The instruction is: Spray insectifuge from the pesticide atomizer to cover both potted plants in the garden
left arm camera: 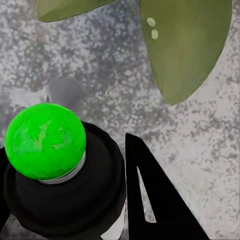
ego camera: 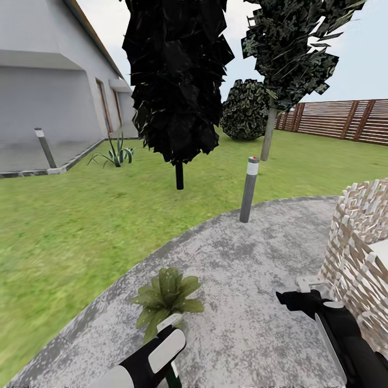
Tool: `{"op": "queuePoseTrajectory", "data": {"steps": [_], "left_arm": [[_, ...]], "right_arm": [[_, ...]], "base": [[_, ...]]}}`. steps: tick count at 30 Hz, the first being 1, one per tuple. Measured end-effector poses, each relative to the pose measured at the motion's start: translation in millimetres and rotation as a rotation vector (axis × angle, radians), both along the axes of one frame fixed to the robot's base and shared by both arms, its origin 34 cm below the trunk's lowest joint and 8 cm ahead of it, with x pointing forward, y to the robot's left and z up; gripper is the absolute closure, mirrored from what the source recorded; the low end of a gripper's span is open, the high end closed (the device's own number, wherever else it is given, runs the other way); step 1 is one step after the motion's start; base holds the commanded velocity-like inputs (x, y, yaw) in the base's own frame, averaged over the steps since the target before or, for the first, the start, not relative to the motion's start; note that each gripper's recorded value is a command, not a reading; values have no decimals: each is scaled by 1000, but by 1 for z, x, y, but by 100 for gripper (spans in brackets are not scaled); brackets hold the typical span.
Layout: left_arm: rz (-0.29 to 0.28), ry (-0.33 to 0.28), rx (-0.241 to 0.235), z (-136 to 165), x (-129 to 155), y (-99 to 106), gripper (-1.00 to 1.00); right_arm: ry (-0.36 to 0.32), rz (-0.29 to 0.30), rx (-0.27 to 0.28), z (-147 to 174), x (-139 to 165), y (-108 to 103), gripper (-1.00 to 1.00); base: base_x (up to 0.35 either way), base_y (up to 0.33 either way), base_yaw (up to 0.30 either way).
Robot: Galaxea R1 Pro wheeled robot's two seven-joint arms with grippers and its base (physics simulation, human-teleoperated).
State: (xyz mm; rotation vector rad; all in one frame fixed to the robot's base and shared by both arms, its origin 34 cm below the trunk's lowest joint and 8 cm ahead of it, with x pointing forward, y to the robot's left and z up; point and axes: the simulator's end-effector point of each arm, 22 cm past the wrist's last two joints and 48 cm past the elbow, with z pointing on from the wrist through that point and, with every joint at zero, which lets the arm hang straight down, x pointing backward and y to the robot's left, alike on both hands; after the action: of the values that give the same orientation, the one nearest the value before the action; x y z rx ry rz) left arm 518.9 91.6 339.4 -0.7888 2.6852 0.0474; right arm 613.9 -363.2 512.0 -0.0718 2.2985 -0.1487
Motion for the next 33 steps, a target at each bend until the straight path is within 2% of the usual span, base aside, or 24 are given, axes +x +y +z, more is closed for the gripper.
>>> {"op": "queuePoseTrajectory", "data": {"steps": [7, 13, 16, 26, 27, 30, 33], "left_arm": [[-2, -4, -4, 1, 1, -1, 100], [-27, -33, -49, 1, 8, -10, 100], [-34, -37, -56, 1, 8, -13, 100], [-68, -65, -101, 3, 14, -25, 100], [-85, -53, -107, 3, 12, -28, 100], [-184, 26, -116, 1, 3, -35, 100], [-221, 52, -116, 2, 3, -36, 100]], "right_arm": [[0, 0, 0, 0, 0, 0, -100], [0, 0, 0, 0, 0, 0, -100], [0, 0, 0, 0, 0, 0, -100], [0, -1, 0, 0, 0, 0, -100], [0, -1, 0, 0, 0, -1, -100], [0, -1, 0, 0, 0, -1, -100], [-3, 0, 1, 1, 0, 0, -100]], "base": [[-154, 266, 0], [18, 338, 0], [94, 317, 0], [7, 23, -90], [0, 0, -3], [0, 0, -1], [0, 0, 0]]}}
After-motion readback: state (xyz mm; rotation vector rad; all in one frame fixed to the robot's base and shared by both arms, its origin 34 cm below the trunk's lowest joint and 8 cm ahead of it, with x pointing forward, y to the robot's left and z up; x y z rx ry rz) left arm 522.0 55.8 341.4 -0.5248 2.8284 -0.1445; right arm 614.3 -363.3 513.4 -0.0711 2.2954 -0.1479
